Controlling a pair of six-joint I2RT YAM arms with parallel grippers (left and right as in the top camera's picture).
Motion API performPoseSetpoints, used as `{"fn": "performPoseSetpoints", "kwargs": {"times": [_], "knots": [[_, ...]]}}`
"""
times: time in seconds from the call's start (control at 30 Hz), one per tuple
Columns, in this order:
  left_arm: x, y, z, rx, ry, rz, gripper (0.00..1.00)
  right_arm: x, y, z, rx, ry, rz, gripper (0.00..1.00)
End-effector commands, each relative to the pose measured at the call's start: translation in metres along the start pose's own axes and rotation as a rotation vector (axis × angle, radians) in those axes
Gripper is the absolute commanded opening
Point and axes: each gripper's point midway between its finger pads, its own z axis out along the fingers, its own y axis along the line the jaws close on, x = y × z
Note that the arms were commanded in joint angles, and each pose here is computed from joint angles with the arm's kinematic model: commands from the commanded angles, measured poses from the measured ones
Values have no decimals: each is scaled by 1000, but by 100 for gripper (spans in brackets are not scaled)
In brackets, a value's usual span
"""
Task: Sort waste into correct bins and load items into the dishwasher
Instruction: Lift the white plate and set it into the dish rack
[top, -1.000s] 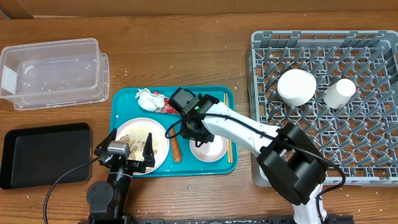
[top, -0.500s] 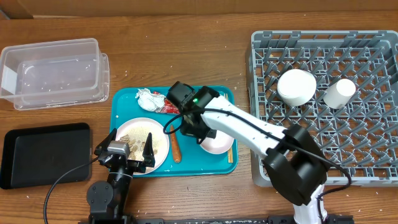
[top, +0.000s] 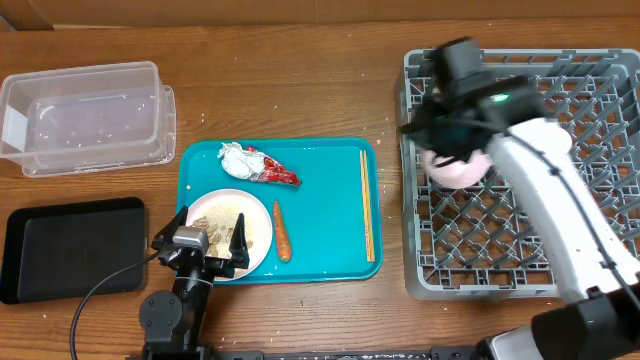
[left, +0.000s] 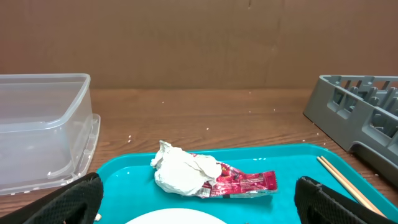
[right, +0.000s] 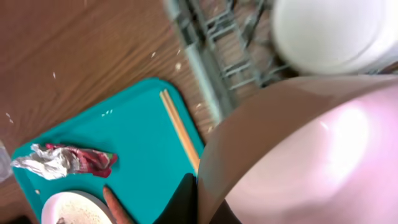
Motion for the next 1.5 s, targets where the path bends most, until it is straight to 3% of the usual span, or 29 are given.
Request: {"fn": "performPoseSetpoints", "kwargs": {"times": [0.0, 0.2, 0.47, 0.6, 0.93, 1.27, 1.47], "knots": [[0, 0, 0, -3, -6, 24, 100, -16, -12, -8, -107, 36, -87, 4], [0, 0, 0, -3, -6, 24, 100, -39, -64, -5, -244, 101, 54, 4], [0, 0, 0, -3, -6, 24, 100, -40, -73, -46, -710, 117, -56, 4], [0, 0, 0, -3, -6, 24, 100, -27, -73, -61, -853, 119, -96, 4], [0, 0, 0, -3, -5, 24, 100, 10, -100, -14, -967, 164, 20, 4], [0, 0, 0, -3, -6, 24, 100, 10, -132, 0, -970, 109, 132, 4], [0, 0, 0, -3, -6, 24, 100, 9, -147, 0, -928, 109, 182, 22]]}}
